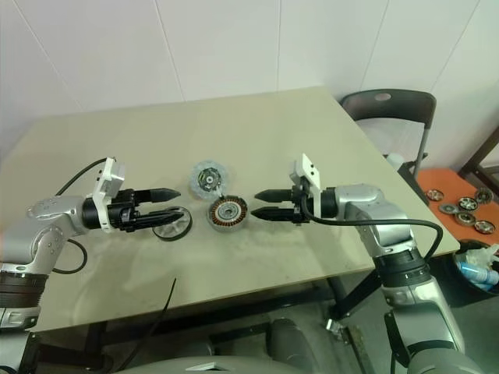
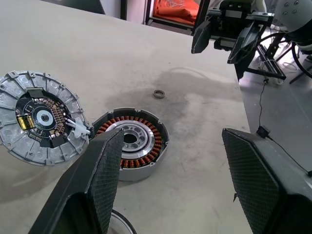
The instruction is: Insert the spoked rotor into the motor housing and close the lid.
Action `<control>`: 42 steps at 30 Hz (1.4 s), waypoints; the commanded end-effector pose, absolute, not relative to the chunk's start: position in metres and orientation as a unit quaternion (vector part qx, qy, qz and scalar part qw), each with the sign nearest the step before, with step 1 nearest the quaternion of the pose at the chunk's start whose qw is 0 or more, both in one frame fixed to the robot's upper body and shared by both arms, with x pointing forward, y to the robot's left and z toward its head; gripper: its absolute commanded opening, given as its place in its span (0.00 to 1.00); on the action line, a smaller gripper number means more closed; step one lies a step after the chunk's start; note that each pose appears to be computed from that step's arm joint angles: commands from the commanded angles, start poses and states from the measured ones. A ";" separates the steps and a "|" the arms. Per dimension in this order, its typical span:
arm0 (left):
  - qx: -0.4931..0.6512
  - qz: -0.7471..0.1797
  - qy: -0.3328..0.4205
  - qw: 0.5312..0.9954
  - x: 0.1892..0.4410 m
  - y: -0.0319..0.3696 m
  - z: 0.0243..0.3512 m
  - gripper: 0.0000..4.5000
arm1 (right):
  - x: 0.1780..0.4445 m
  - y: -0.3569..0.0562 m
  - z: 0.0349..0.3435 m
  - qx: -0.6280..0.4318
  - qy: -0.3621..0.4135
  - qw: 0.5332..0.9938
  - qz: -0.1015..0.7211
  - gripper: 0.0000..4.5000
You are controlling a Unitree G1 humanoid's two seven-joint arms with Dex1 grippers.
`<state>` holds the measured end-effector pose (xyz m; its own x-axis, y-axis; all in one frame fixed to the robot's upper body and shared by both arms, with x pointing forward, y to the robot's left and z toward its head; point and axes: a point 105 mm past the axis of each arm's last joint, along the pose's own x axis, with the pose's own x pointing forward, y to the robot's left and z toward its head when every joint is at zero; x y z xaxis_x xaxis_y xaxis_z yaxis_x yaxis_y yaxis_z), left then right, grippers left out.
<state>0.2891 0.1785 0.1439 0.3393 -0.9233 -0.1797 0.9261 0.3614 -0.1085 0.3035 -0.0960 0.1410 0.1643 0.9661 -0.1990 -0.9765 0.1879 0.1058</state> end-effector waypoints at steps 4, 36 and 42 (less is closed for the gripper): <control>0.027 -0.565 0.083 0.821 0.287 0.183 0.161 0.76 | 0.308 -0.088 0.155 -0.025 0.079 0.760 0.645 0.50; 0.007 -0.543 0.089 0.835 0.273 0.180 0.148 0.76 | 0.305 -0.087 0.152 -0.030 0.095 0.747 0.658 0.50; 0.010 -0.545 0.085 0.834 0.278 0.179 0.150 0.76 | 0.307 -0.088 0.154 -0.033 0.094 0.748 0.656 0.50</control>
<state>0.2745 0.1803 0.1374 0.3959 -0.9013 -0.1761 0.8985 0.4198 -0.1287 0.3057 -0.0887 0.1424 0.1222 0.9740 -0.1908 -0.9818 0.1468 0.1206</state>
